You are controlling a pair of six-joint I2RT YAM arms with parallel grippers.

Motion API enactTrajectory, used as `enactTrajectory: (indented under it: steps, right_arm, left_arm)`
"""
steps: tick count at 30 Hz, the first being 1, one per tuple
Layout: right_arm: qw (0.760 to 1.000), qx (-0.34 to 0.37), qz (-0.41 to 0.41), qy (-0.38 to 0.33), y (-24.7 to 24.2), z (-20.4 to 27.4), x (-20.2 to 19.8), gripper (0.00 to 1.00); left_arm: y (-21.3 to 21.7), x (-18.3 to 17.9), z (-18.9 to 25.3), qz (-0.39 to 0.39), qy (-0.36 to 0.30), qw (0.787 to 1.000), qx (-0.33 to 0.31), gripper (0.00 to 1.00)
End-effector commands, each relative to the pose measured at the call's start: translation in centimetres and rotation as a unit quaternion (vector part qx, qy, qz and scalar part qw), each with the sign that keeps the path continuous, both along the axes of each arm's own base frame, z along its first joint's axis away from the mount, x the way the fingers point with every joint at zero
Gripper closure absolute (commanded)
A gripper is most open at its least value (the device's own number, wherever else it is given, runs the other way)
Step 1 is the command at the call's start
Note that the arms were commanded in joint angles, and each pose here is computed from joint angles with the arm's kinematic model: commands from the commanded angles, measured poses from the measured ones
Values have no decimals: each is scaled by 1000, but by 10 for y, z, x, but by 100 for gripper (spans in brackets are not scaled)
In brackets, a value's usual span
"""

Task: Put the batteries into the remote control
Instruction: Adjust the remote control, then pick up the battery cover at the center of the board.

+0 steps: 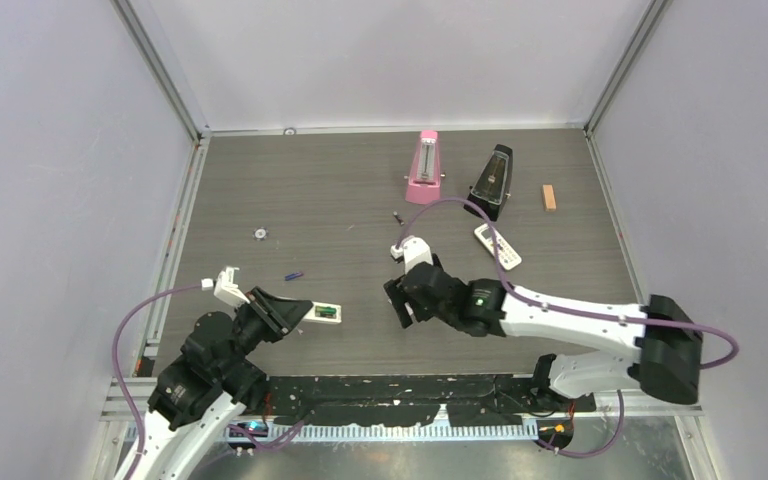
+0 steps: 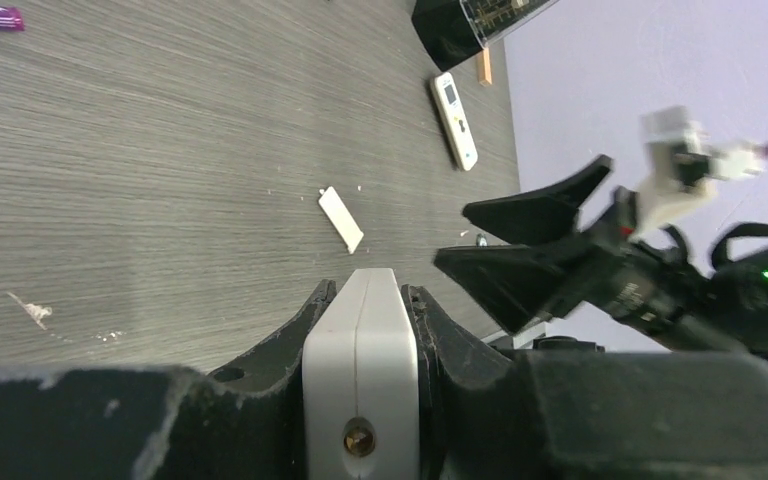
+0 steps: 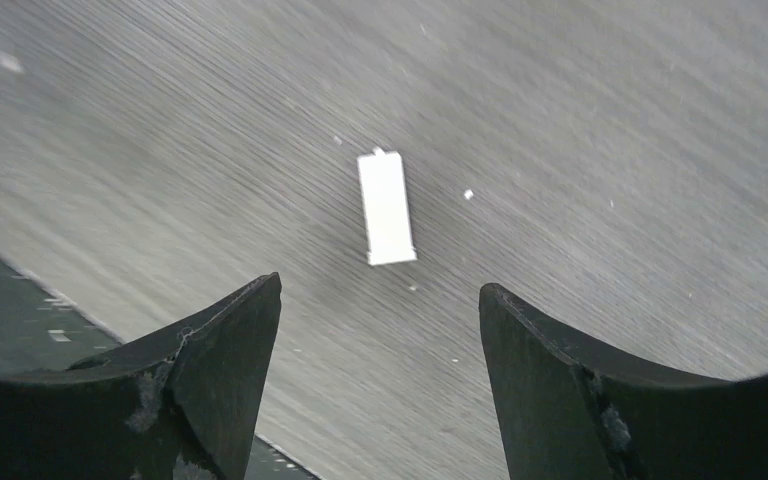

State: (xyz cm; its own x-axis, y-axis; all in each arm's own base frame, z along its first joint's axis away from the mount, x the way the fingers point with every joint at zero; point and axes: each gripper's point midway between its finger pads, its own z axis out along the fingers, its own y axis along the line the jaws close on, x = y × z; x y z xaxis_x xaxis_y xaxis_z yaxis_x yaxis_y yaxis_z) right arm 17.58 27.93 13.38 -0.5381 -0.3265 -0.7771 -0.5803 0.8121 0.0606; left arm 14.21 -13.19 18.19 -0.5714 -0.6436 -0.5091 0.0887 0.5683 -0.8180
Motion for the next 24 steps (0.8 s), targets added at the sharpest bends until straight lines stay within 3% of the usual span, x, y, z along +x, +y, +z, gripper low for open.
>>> enactTrajectory:
  steps: [1, 8, 24]
  right_arm:
    - [997, -66, -3, 32, 1, -30, 15, 22]
    - [980, -165, 33, 109, -1, -87, 25, 29]
    - [954, -190, 74, 222, -2, -128, 7, 45]
  left_arm:
    - [7, 1, 27, 12, -44, 999, -5, 100]
    - [4, 2, 26, 0, -41, 999, 9, 100]
    - [-10, -2, 32, -44, -58, 997, 7, 100]
